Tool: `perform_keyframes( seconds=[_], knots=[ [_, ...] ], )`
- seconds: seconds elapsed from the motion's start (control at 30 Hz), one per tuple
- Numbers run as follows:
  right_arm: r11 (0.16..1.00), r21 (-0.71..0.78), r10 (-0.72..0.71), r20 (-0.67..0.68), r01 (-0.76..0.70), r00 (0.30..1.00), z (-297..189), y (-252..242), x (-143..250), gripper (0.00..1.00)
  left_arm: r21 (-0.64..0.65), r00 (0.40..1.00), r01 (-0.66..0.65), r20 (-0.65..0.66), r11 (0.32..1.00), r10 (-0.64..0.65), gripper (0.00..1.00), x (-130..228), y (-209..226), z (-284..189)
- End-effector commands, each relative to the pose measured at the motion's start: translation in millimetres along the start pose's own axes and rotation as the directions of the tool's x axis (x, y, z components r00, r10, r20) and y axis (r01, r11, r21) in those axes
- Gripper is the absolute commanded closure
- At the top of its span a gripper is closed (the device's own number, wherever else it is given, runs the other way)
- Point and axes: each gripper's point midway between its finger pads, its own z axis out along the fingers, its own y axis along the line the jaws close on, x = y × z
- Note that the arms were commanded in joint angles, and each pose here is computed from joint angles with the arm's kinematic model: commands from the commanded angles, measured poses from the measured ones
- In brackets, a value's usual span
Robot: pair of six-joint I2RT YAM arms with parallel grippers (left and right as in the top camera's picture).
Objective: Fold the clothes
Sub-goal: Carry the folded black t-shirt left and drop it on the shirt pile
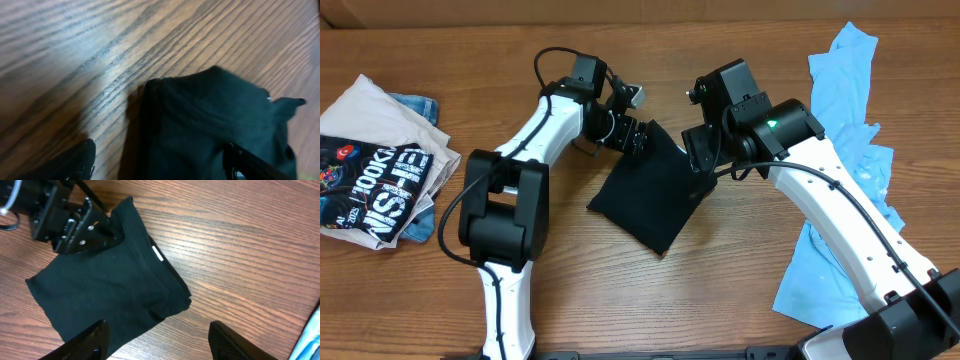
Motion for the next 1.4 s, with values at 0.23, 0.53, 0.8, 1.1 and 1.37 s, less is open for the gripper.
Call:
perform_keyframes(
  seconds=[0.23, 0.53, 0.8, 1.1, 1.37],
  knots=[
    [1.0, 0.002, 0.012, 0.024, -0.012, 1.0, -8.8, -2.6, -5.7, 0.33, 0.202, 0.984, 0.102, -0.167, 0.974, -0.069, 0.48, 44.8, -26.1, 47.5],
    [1.0, 0.007, 0.021, 0.025, -0.021, 0.999, -8.8, -6.4, -6.1, 0.34, 0.219, 0.985, 0.109, -0.158, 0.97, -0.075, 0.96, 36.4, -25.2, 12.3],
    [0.99, 0.053, 0.13, 0.029, -0.131, 0.991, -9.2, -36.6, -6.9, 0.34, -0.103, 0.989, 0.126, 0.089, 0.987, -0.117, 0.96, -9.5, 18.2, -135.6],
    [0.985, 0.066, 0.155, 0.025, -0.157, 0.988, -9.5, -47.8, -5.6, 0.34, -0.525, 0.918, 0.346, 0.359, 0.777, -0.167, 0.96, 33.0, 69.7, -325.9],
    [0.985, 0.069, 0.155, 0.014, -0.156, 0.988, -9.5, -48.0, -2.8, 0.34, -0.59, 0.837, 0.513, 0.504, 0.624, -0.212, 0.96, 77.0, 100.2, -405.8]
  ],
)
